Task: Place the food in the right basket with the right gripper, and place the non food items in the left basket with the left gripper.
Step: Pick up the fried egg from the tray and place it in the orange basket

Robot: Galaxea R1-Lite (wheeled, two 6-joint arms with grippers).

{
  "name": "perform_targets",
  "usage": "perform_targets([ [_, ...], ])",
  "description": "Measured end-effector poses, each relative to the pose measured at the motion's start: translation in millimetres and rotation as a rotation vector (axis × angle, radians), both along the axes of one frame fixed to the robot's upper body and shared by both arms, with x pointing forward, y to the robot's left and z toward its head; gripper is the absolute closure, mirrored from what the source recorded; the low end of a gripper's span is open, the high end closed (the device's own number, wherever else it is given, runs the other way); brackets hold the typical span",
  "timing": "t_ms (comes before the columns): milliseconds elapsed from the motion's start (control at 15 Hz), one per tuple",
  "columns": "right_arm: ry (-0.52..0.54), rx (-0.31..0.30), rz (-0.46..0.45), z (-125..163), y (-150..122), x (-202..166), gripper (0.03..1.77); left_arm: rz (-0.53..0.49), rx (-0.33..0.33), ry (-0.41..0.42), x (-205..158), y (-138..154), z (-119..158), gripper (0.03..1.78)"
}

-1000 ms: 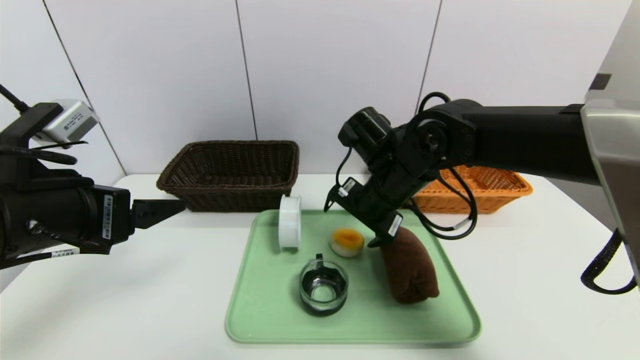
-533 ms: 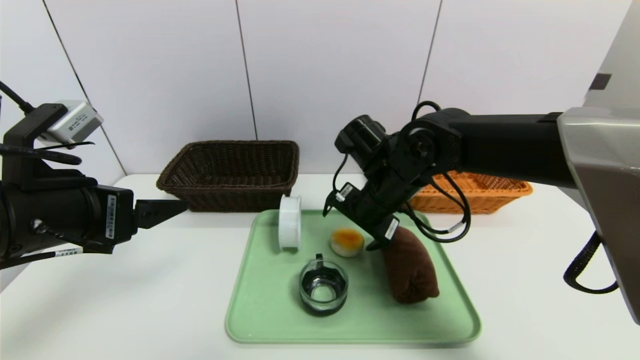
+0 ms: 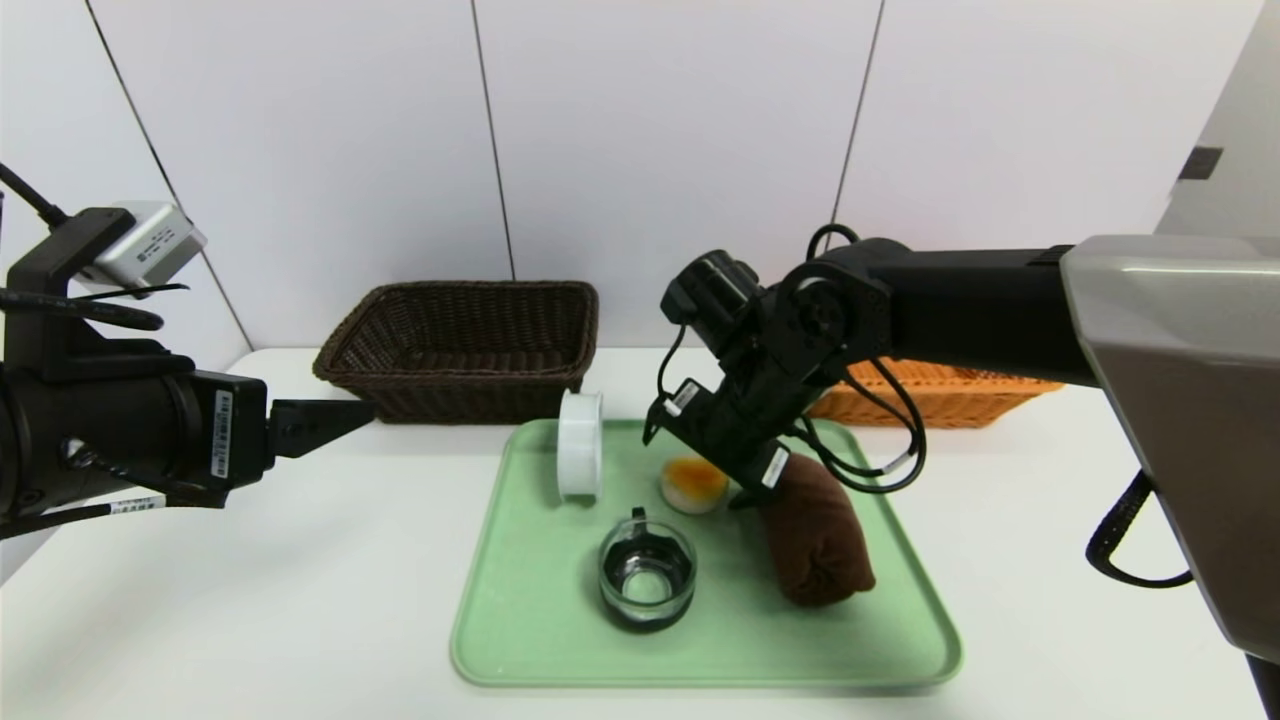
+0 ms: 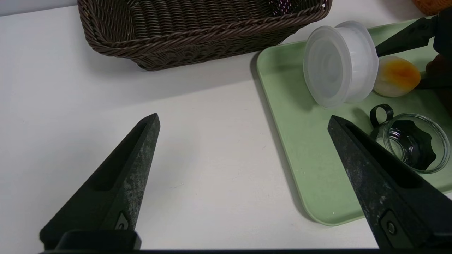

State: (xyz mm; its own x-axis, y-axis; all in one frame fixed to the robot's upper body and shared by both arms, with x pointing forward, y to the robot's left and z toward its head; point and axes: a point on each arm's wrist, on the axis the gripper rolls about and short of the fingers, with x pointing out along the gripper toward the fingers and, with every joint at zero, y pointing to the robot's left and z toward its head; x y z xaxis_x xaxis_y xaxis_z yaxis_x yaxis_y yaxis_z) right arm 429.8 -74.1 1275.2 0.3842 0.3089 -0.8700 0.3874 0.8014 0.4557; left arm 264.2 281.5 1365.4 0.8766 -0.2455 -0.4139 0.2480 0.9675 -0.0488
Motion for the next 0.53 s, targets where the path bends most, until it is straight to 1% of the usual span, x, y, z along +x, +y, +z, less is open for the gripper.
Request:
perform_targets([
  [333, 0.005, -0.006, 0.0, -3.6, 0.6, 1.5, 0.1, 0.0, -0.001, -0.001, 0.0, -0.1, 0.1, 0.12],
  [533, 0.006, -0.011, 0.004, -5.0, 0.8, 1.9, 0.6, 0.0, -0.001, -0.001, 0.0, -0.1, 0.1, 0.12],
])
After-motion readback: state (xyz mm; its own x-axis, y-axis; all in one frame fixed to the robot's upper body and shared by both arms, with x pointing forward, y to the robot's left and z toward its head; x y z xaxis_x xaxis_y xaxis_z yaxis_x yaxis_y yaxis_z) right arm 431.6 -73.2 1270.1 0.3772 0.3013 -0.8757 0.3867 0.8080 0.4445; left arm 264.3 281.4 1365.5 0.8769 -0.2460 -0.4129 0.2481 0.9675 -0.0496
